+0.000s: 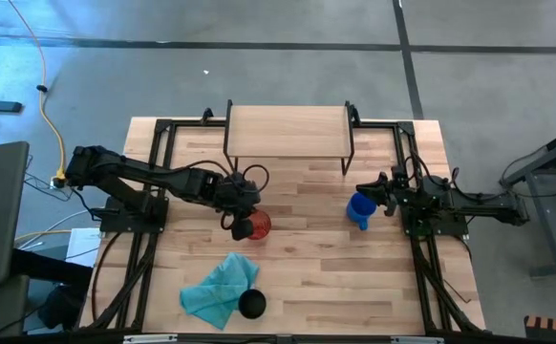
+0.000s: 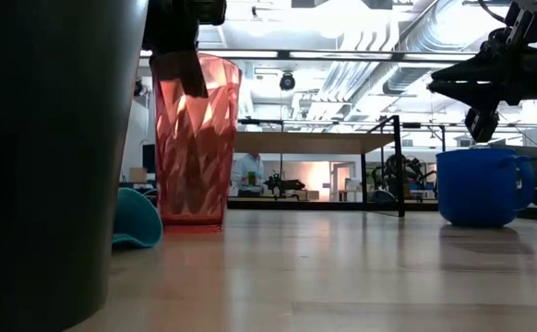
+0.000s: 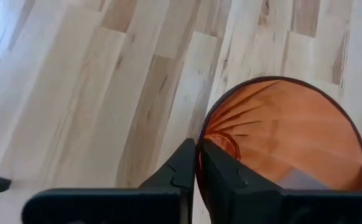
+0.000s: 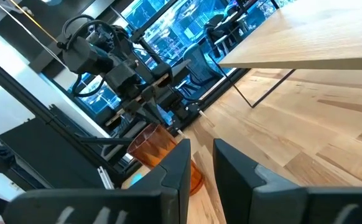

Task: Stack small to large cups/mugs on shelf
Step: Put the red cup on the shelf

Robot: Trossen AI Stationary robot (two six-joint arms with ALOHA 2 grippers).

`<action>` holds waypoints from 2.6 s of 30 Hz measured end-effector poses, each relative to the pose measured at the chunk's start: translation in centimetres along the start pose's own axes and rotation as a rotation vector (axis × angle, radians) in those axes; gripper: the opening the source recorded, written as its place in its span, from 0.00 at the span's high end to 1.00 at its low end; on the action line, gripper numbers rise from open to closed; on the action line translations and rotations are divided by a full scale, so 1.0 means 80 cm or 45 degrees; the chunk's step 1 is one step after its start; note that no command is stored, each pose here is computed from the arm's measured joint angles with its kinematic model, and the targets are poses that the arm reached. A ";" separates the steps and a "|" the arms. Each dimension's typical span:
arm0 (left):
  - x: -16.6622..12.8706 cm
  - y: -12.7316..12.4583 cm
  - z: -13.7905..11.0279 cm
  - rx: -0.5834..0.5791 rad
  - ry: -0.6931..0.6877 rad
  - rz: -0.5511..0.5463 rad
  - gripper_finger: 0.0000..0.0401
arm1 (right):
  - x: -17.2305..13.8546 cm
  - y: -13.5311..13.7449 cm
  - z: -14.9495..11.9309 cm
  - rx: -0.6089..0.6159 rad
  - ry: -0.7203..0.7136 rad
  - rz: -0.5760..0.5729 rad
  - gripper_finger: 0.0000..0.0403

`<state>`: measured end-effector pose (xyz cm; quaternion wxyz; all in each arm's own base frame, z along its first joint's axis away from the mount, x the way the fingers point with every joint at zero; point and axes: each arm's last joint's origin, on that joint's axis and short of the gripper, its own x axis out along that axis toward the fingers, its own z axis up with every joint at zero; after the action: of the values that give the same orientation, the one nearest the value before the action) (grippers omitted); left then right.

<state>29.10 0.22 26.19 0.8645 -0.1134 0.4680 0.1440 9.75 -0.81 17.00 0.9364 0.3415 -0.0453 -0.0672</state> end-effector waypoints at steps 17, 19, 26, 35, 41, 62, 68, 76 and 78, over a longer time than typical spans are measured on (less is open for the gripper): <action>-0.062 0.026 0.048 0.011 0.017 -0.014 1.00 | 0.000 0.000 0.000 -0.033 0.003 -0.002 0.86; -0.077 0.036 0.057 0.013 0.022 0.003 1.00 | 0.000 0.000 0.000 -0.033 0.003 -0.003 0.86; -0.134 0.089 0.089 -0.016 -0.060 0.097 1.00 | 0.000 0.000 0.000 -0.033 0.003 -0.003 0.86; -0.187 0.161 0.119 -0.145 -0.213 0.230 1.00 | 0.000 0.000 0.000 -0.027 0.003 -0.003 0.86; -0.188 0.191 0.147 -0.149 -0.194 0.278 1.00 | 0.000 0.000 0.000 0.000 0.003 -0.003 0.86; -0.183 0.289 0.164 -0.275 -0.043 0.311 1.00 | 0.000 -0.001 -0.001 0.021 0.015 -0.010 0.86; -0.177 0.297 0.166 -0.281 -0.046 0.325 1.00 | 0.000 -0.001 -0.002 0.018 0.019 -0.008 0.86; -0.147 0.310 0.170 -0.315 0.020 0.299 1.00 | 0.000 -0.001 -0.002 0.022 0.020 -0.009 0.86; -0.145 0.311 0.171 -0.313 0.014 0.300 1.00 | 0.000 -0.001 -0.002 0.022 0.022 -0.008 0.86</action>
<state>24.86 26.31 41.79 0.8187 -0.1634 0.4617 0.2998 9.75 -0.79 16.84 0.9335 0.3504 -0.0368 -0.0670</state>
